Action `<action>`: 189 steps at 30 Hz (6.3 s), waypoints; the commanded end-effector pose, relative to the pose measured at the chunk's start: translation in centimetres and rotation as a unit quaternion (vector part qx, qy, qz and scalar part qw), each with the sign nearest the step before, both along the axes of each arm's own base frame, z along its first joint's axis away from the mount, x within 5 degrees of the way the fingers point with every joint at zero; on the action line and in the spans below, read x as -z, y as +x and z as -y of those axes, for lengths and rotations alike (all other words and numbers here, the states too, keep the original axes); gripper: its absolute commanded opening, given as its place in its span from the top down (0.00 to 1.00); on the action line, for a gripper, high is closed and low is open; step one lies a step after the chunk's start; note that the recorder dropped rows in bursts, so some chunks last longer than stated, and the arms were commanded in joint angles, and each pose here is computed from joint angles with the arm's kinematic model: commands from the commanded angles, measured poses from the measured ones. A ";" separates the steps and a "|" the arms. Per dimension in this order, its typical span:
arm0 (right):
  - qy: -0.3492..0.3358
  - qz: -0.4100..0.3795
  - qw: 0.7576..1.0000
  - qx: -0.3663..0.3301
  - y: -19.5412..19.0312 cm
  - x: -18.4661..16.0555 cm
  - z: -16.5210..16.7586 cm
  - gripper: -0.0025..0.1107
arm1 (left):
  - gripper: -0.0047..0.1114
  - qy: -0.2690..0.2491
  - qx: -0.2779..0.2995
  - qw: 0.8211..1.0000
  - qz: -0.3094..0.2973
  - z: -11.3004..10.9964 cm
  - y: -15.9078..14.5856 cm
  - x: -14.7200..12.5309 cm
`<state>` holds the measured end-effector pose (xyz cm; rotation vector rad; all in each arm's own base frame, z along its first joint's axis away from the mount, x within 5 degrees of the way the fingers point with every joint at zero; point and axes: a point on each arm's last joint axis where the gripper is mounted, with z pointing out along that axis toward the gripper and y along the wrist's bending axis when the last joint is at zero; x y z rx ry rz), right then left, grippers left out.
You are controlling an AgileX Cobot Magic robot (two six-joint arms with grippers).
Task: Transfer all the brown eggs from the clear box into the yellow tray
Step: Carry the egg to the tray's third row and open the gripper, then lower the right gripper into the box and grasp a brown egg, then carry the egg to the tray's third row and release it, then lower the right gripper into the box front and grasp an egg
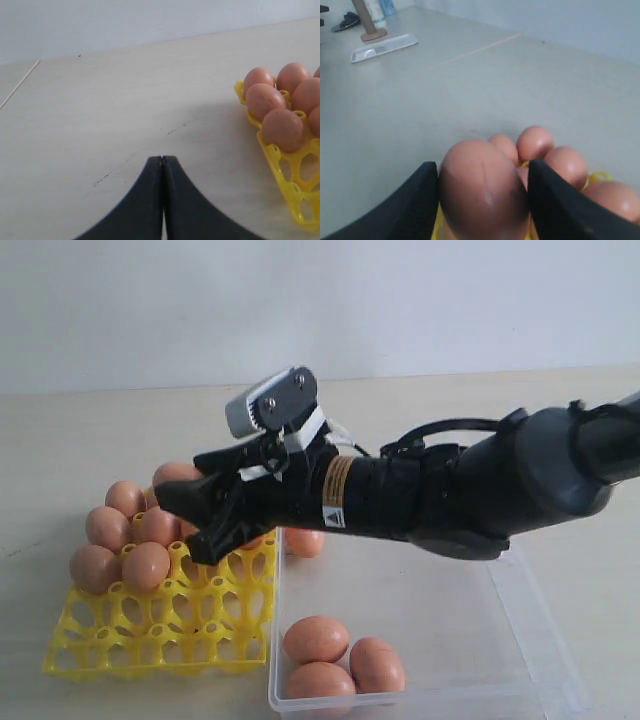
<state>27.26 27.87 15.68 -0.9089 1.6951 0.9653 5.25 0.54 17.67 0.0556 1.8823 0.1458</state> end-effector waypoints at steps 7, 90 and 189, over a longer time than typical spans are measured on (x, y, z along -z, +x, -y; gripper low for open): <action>0.042 -0.064 0.997 -0.023 -0.2 3.7 -0.6 0.98 | 0.96 -0.004 0.003 1.000 0.010 0.1 0.0 -0.2; -0.425 -0.195 0.884 -0.014 -3.4 -1.6 3.5 0.50 | 0.96 -0.004 0.003 1.000 0.010 0.1 0.0 -0.2; -0.345 -0.248 0.865 0.268 -4.9 -4.9 10.3 0.47 | 0.96 -0.004 0.003 1.000 0.010 0.1 0.0 -0.2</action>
